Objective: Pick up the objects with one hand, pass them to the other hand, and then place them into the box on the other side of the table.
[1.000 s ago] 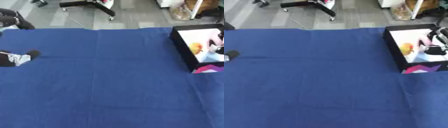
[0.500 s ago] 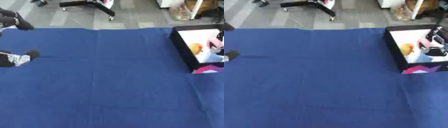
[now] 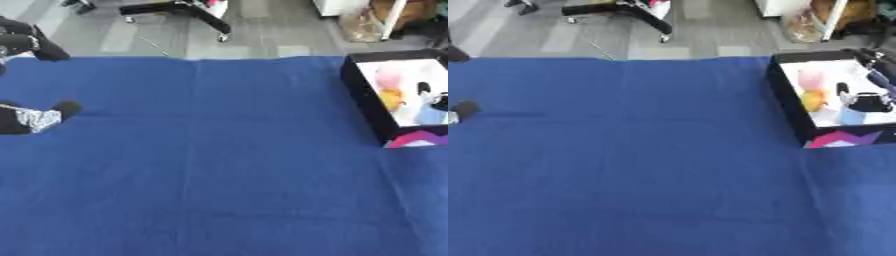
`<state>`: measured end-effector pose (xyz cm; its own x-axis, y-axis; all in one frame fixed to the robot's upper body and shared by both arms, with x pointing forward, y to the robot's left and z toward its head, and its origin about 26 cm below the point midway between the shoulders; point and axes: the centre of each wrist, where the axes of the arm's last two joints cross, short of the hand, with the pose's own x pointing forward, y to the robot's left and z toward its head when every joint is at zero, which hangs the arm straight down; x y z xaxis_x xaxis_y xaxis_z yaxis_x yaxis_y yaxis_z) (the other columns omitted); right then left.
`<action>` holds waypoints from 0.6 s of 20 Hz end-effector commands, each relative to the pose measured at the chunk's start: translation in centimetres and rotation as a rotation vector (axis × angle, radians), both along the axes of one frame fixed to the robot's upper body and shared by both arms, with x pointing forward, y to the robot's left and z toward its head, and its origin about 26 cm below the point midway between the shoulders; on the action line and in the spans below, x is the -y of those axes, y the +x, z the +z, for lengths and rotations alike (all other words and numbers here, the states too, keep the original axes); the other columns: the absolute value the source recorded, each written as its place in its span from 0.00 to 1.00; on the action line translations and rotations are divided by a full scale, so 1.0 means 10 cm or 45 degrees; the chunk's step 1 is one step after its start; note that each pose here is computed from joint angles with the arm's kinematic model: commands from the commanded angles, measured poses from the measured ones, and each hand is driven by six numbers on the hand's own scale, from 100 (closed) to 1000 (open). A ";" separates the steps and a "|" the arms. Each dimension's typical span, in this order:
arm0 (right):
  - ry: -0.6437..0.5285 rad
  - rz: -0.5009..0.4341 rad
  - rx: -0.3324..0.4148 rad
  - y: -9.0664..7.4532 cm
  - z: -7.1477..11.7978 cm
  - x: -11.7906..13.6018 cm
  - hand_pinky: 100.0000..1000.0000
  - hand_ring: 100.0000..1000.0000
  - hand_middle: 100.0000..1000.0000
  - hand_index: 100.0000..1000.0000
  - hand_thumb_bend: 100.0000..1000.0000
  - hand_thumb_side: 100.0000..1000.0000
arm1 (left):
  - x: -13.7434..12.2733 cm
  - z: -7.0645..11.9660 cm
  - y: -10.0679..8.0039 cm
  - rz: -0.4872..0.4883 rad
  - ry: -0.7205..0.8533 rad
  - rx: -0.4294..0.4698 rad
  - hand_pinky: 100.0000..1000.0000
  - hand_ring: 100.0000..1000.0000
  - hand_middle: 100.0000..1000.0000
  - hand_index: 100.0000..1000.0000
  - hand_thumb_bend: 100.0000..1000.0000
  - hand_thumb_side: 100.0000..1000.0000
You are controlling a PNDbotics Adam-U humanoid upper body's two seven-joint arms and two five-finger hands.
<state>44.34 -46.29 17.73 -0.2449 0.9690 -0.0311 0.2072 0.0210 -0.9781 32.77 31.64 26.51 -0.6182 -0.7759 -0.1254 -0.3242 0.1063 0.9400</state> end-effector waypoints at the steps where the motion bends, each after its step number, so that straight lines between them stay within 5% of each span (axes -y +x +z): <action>1: -0.030 0.003 0.065 -0.01 0.27 0.06 1.00 0.94 0.86 1.00 0.00 0.19 | -0.04 0.11 -0.03 0.018 0.027 0.035 0.76 0.54 0.52 0.70 0.35 0.43; 12: -0.024 0.042 0.100 -0.03 0.35 0.07 1.00 0.94 0.84 0.99 0.00 0.11 | -0.08 0.09 -0.04 0.037 0.010 0.035 0.76 0.54 0.51 0.70 0.34 0.43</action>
<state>44.44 -45.92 18.57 -0.2817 0.9591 -0.0291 0.2263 0.0369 -0.9734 32.69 31.93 26.19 -0.6092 -0.7841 -0.1185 -0.3194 0.1058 0.9417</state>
